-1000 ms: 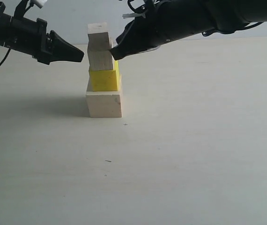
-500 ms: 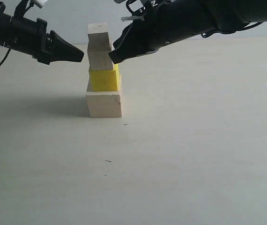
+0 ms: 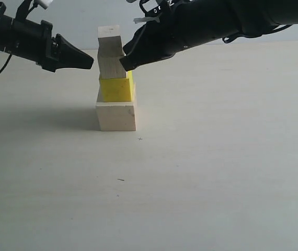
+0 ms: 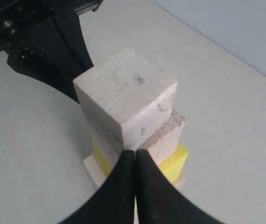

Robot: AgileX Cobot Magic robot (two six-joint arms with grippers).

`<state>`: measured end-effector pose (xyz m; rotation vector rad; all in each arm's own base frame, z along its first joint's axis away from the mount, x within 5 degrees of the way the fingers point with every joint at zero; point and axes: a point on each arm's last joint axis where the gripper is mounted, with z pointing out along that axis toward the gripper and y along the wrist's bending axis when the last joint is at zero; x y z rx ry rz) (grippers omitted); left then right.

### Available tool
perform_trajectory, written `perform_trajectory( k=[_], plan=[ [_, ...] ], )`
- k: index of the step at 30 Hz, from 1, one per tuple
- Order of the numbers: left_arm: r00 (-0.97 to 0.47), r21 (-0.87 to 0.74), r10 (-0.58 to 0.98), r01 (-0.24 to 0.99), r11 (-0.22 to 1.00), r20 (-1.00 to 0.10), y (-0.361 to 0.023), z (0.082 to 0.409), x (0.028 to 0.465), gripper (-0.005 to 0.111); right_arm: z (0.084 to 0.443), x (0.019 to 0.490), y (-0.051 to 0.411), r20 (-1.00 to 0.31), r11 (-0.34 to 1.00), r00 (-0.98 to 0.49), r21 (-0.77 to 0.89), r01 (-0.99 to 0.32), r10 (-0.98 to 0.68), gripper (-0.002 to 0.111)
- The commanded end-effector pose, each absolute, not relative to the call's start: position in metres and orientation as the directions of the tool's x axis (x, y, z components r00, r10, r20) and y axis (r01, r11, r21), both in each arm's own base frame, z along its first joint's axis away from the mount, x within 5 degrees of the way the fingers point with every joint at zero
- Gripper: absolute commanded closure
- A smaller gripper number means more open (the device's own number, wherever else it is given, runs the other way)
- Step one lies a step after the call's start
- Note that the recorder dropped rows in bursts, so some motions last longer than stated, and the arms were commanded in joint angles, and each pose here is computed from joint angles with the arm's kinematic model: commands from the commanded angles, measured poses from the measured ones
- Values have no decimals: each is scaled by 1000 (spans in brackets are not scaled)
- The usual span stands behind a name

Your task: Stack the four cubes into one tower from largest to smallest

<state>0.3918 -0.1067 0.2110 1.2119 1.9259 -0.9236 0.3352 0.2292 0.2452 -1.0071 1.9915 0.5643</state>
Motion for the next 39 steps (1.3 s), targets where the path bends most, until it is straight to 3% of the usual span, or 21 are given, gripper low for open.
perform_trajectory(
  k=[1,39],
  plan=[
    [-352,-218,441,920,327,-826,-106,210,392,107,253,335,228,-835,580,-333,22,-815,-437,108],
    [-352,-214,442,918,333,-825,-106,210,393,107,253,339,227,-843,604,-319,-8,-797,-433,108]
  ],
)
